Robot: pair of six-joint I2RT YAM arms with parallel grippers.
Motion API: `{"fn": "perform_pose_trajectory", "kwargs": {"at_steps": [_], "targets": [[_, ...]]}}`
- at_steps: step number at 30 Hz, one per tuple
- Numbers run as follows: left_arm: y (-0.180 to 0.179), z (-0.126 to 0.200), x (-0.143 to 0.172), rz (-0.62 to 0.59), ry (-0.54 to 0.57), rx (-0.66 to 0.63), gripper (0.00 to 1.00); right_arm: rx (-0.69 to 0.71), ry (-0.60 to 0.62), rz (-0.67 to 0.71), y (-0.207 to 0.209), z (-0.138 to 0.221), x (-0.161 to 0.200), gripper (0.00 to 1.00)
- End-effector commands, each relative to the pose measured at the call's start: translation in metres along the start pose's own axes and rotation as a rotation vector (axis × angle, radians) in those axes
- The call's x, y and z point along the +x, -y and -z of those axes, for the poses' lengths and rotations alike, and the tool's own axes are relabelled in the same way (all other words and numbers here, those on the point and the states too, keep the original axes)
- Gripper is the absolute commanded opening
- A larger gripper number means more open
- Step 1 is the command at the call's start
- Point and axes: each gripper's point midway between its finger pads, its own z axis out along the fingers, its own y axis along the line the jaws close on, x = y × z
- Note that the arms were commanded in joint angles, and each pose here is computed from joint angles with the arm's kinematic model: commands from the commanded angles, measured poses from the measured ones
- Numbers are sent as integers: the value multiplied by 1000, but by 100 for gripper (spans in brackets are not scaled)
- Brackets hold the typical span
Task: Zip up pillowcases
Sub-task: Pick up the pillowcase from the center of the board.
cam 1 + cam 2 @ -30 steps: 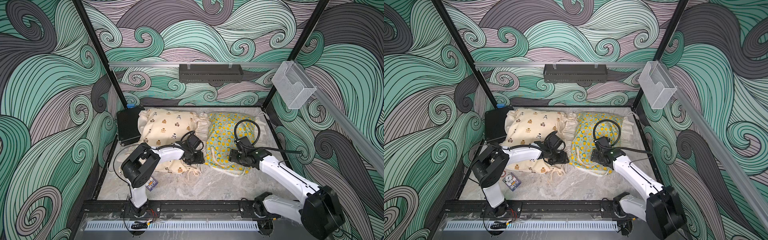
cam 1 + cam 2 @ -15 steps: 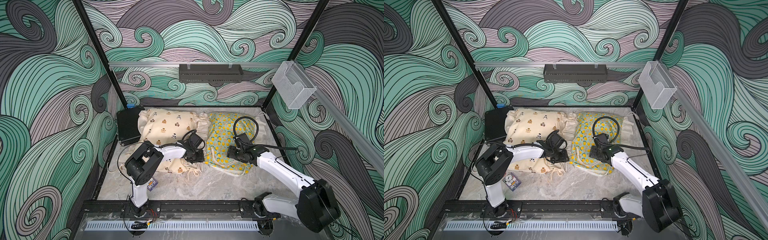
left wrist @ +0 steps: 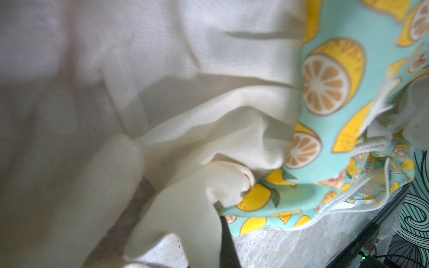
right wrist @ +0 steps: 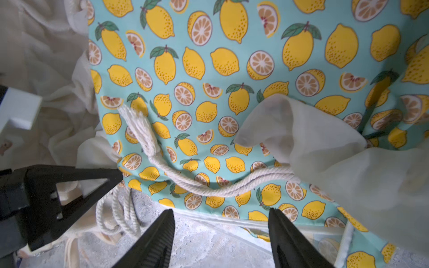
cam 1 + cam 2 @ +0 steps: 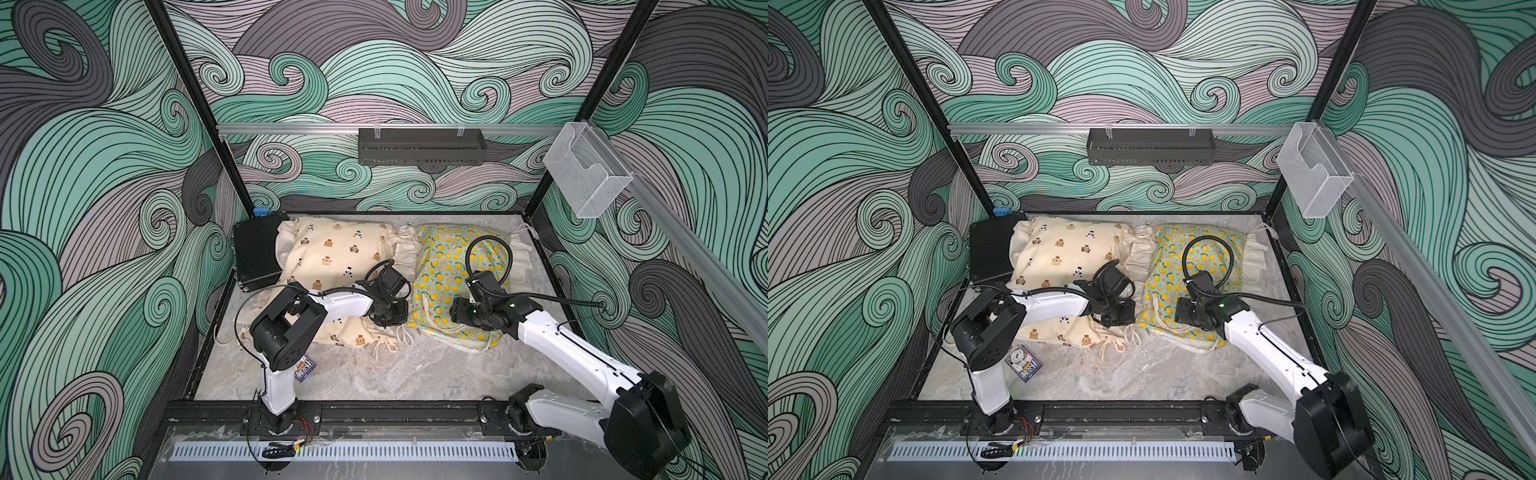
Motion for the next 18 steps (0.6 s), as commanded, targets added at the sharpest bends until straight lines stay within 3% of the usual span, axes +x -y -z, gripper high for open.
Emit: {"fn": "perform_pose_trajectory", "kwargs": {"at_steps": [1,9,14,18], "targets": [[20,22,-7,-4,32,41,0,-20,-47,40,-3,4,18,67],[32,41,-5,24,51,95,0,-86,-81,111,-26,15,39,65],[38,51,2,69,36,143,0,-134,-110,143,-40,19,58,59],[40,58,4,94,48,166,0,-263,-131,142,-59,18,71,53]]}}
